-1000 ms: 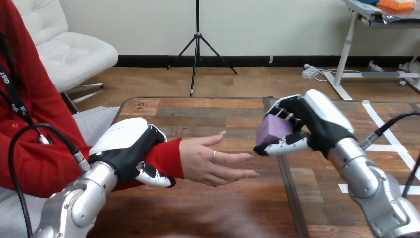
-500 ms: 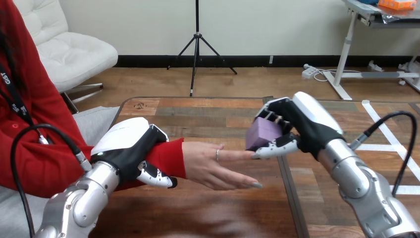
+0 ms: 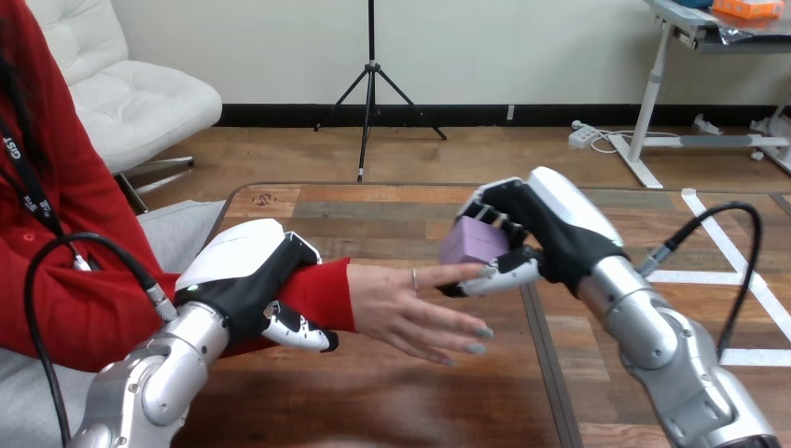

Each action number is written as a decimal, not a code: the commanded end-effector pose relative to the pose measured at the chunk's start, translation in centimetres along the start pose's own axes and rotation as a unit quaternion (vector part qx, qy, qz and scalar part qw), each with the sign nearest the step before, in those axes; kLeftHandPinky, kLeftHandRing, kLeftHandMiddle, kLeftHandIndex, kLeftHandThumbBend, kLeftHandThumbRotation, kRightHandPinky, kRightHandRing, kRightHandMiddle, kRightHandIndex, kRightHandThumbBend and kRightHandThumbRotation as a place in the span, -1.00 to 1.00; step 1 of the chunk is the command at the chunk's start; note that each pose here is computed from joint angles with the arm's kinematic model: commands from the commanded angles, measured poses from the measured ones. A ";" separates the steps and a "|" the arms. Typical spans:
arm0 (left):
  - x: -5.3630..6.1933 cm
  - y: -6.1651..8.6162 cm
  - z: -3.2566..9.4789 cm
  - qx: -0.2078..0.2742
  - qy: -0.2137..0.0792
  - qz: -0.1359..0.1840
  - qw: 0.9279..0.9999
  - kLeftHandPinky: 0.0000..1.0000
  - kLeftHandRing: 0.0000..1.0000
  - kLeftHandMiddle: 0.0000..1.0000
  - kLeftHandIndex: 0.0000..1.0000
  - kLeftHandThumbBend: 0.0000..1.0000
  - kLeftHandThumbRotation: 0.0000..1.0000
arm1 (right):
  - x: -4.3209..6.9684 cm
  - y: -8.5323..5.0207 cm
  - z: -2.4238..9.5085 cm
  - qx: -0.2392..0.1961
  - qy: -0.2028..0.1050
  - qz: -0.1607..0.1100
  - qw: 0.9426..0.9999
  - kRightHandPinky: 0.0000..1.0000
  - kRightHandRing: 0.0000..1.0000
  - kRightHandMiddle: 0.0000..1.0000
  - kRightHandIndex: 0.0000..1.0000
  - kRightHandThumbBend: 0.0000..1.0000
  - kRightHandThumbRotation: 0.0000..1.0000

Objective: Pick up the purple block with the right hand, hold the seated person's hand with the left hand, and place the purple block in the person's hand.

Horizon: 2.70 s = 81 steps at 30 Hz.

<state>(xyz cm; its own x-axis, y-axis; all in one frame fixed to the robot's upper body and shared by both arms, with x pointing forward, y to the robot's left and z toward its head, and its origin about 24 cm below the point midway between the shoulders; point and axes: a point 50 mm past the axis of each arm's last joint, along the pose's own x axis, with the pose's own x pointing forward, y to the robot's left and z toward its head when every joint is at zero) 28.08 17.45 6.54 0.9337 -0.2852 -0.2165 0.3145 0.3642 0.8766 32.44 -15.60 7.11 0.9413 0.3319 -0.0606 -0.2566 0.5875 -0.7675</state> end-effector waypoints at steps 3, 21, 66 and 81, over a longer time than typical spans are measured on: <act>1.5 7.3 7.7 -0.003 -0.163 0.155 0.974 -0.57 -0.43 -0.30 -0.28 0.33 -1.00 | 2.4 -4.1 8.2 -0.038 -0.141 -0.057 0.988 -0.34 -0.29 -0.16 -0.05 0.26 -1.00; 1.6 7.0 7.9 -0.007 -0.166 0.156 0.974 -0.57 -0.44 -0.31 -0.28 0.34 -1.00 | 2.4 -3.3 10.7 -0.048 -0.174 -0.038 0.983 -0.51 -0.41 -0.24 -0.07 0.24 -1.00; 1.1 7.7 7.8 -0.030 -0.174 0.190 0.966 -0.60 -0.47 -0.33 -0.31 0.29 -1.00 | 1.6 -2.0 10.7 -0.035 -0.185 -0.004 0.982 -0.42 -0.32 -0.17 -0.07 0.19 -1.00; 0.8 7.6 7.7 -0.003 -0.172 0.178 0.969 -0.48 -0.33 -0.19 -0.17 0.40 -1.00 | 1.4 -2.2 9.5 -0.032 -0.167 0.001 0.985 -0.26 -0.13 -0.02 0.06 0.25 -1.00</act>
<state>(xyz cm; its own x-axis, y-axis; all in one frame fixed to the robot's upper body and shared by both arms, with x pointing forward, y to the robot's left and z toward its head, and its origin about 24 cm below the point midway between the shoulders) 28.57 17.06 7.20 0.9516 -0.2696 -0.1473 0.2531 0.4161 0.8734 32.09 -11.98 9.68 0.8913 0.4522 -0.0328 -0.3023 0.5389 -0.7862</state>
